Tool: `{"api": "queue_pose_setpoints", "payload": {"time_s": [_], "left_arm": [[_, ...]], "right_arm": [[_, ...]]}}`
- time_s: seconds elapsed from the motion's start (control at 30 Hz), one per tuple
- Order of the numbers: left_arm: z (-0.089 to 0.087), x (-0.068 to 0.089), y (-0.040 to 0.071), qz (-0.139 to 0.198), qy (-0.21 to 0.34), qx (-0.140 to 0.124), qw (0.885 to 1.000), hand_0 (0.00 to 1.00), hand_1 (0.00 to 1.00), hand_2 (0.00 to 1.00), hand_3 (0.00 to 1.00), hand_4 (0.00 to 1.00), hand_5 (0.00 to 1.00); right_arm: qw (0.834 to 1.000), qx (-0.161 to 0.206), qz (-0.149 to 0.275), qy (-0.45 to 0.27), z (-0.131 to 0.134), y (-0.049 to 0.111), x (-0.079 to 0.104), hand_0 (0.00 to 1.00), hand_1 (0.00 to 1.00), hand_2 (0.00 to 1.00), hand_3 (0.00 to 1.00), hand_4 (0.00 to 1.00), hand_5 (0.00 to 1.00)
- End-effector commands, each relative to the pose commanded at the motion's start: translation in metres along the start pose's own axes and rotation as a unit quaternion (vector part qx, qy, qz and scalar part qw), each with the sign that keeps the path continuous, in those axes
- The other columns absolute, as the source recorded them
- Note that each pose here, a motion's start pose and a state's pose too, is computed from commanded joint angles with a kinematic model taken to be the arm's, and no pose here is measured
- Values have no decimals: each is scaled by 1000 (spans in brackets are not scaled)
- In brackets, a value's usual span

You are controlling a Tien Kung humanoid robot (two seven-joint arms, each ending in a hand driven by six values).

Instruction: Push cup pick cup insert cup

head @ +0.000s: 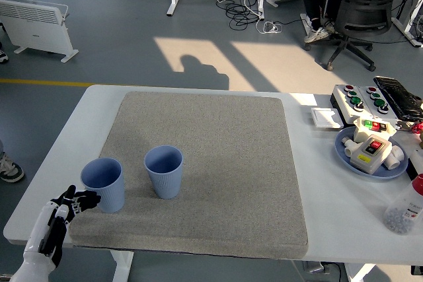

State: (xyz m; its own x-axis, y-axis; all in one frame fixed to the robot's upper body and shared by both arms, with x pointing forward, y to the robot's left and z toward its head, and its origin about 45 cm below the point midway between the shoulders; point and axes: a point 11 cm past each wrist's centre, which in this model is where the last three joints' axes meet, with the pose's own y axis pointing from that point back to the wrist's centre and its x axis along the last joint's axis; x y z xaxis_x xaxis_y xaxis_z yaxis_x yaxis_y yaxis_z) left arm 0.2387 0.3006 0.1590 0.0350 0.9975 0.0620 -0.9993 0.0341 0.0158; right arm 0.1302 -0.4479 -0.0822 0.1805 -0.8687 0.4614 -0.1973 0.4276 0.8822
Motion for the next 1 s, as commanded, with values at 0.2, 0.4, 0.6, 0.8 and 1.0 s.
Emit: {"api": "queue_pose_setpoints", "payload": {"time_s": [0.2,0.4,0.6,0.8,1.0], "left_arm": [[-4,-6,2,-16,-7,8,1000,626,596,551,515,645,998],[-10,-9,-7,-34,-13,21,999,636,596,549,514,641,998],[-15,-9,-17,-40,-11,32,999,659,605,554,514,638,998],[-20,-8,-22,-43,-12,40,998,677,607,554,514,642,998],[-25,-7,-25,-46,-13,47,998,710,610,554,515,641,998]], "right_arm": [[1000,1,0,1,-2,0,0,730,665,636,571,128,361],[1000,2,0,2,-2,0,0,730,665,636,571,128,361],[1000,3,0,1,-4,0,0,730,665,636,572,127,361],[1000,3,1,1,-4,0,1,730,665,636,571,127,361],[1000,4,1,2,-4,0,1,730,665,636,571,128,360]]}}
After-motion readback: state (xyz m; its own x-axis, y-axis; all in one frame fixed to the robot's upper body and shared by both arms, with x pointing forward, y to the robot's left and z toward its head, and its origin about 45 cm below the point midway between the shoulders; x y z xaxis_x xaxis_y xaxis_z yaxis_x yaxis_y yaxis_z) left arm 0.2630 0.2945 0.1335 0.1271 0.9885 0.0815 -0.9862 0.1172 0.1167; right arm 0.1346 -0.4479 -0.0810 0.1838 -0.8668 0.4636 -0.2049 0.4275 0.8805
